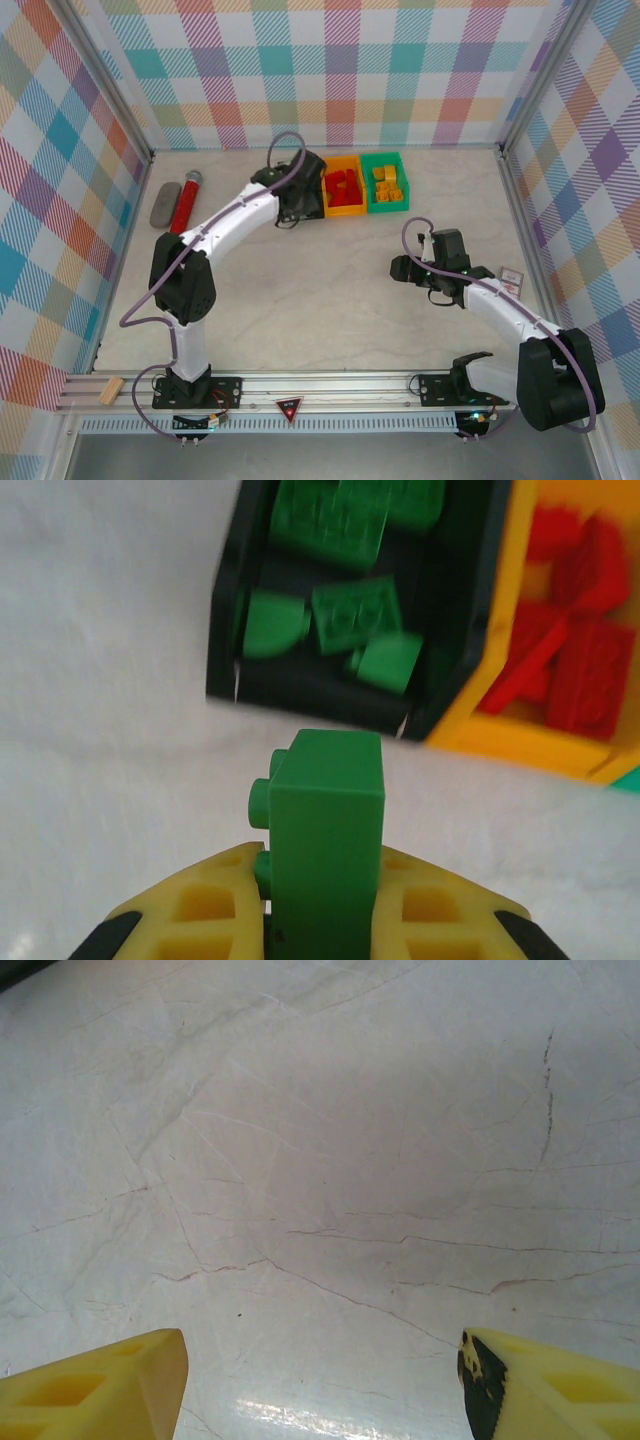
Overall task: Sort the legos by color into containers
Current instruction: Place the lego in the container, then reset both arms
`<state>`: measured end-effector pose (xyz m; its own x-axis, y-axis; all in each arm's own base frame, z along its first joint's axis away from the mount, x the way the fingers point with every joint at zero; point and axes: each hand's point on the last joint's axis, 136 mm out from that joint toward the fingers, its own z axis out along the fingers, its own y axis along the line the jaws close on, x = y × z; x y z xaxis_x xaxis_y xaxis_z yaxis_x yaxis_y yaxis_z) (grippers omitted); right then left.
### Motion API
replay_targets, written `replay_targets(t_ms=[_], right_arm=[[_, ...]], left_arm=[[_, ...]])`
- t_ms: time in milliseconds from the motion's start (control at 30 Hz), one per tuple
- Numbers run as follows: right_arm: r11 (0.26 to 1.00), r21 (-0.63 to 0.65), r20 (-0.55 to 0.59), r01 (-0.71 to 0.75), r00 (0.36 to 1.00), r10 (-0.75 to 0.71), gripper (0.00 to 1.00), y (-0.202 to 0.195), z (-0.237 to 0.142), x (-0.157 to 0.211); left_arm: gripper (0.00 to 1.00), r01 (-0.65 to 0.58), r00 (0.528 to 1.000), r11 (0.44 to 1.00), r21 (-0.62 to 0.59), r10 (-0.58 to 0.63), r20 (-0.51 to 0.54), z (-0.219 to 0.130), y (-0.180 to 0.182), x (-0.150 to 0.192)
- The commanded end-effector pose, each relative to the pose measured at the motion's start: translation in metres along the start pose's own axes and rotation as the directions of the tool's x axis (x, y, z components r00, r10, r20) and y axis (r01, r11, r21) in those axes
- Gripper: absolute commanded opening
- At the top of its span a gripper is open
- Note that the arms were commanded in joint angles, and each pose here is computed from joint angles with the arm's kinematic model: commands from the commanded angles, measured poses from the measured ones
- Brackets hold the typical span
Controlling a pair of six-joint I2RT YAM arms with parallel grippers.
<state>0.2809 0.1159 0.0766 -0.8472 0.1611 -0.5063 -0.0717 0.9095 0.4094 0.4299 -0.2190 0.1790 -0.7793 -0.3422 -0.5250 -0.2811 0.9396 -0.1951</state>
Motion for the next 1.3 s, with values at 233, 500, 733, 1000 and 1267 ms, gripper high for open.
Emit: replay_targets(t_ms=[233,500,733,1000,1267], right_arm=[[1.0,-0.007,0.039,-0.004,0.999,0.005,0.72,0.002,-0.003,-0.003],[1.0,-0.007,0.035,-0.005,0.999,0.005,0.73,0.002,-0.002,-0.003],[1.0,0.0,0.023,-0.01,1.0,0.01,0.74,0.0,0.001,-0.002],[1.0,0.004,0.02,-0.01,1.0,0.01,0.75,0.0,0.0,-0.002],[1.0,0.03,0.011,0.001,1.0,-0.001,0.77,0.003,-0.002,-0.016]], left_arm=[[0.15,-0.132,0.99,0.988,0.077,0.128,0.051,0.056,-0.012,-0.074],[0.45,-0.159,0.987,0.984,0.078,0.157,0.03,0.077,-0.023,-0.084],[0.73,-0.115,0.993,0.976,0.186,0.106,0.055,0.043,-0.024,-0.075],[0.74,-0.055,0.984,0.957,0.285,0.004,0.179,-0.02,0.035,-0.031],[0.76,-0.087,0.962,0.986,0.141,0.046,0.271,-0.057,0.127,0.021]])
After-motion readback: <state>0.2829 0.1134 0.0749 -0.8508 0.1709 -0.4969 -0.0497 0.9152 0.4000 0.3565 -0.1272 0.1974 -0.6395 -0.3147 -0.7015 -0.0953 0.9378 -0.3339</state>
